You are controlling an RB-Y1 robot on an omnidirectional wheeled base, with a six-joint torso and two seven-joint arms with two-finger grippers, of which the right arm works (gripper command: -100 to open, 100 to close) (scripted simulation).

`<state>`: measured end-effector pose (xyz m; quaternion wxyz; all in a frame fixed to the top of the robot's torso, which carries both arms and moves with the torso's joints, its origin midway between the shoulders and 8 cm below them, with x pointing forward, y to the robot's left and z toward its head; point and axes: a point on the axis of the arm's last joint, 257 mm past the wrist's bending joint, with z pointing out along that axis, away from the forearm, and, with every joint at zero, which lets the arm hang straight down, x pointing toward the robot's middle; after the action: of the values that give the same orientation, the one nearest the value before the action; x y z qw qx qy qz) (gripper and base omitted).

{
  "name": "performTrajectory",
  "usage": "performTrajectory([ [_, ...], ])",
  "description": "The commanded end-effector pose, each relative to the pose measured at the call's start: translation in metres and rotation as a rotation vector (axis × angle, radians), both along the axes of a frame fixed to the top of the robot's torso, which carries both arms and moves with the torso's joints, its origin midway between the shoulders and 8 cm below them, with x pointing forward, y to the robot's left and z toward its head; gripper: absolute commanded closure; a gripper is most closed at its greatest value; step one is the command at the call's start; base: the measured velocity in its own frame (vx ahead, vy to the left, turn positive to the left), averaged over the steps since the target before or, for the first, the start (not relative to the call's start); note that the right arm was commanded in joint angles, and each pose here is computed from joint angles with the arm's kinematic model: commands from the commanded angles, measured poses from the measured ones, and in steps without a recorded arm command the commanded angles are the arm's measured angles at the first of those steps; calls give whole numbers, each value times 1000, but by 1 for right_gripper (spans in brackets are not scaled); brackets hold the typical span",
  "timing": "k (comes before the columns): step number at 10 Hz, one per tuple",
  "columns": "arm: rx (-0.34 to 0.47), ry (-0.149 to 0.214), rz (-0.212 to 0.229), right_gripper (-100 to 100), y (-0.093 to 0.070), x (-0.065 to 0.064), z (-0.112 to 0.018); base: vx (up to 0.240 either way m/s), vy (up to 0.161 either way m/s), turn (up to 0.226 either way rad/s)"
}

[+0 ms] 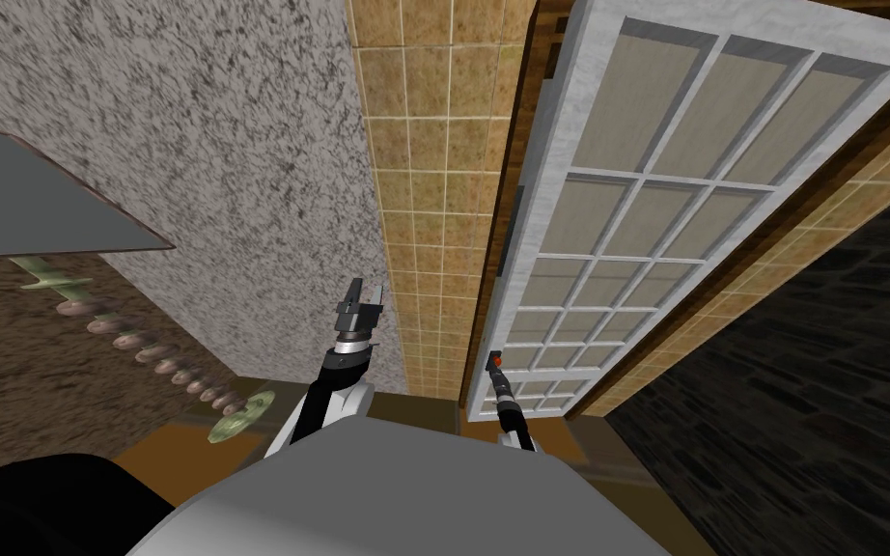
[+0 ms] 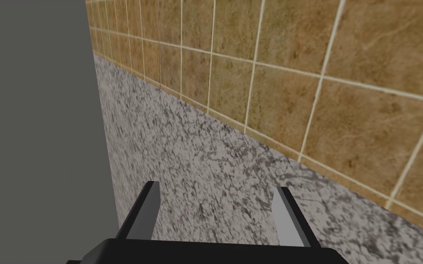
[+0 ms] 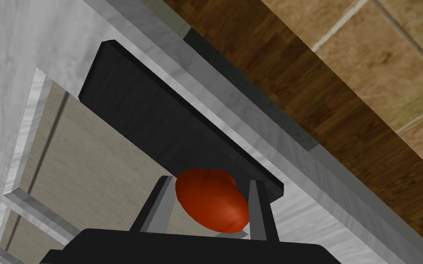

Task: Pull the door open

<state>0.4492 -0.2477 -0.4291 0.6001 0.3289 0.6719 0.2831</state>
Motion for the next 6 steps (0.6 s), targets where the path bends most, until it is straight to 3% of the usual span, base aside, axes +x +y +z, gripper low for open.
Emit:
performTrajectory([
  [1,48,23,-22,100,-11,-8,-9,-34,-10,114],
  [5,53,23,-23,100,-11,-8,-9,-10,-1,8],
  [6,94,19,-32,100,-14,-8,-9,-12,0,75],
])
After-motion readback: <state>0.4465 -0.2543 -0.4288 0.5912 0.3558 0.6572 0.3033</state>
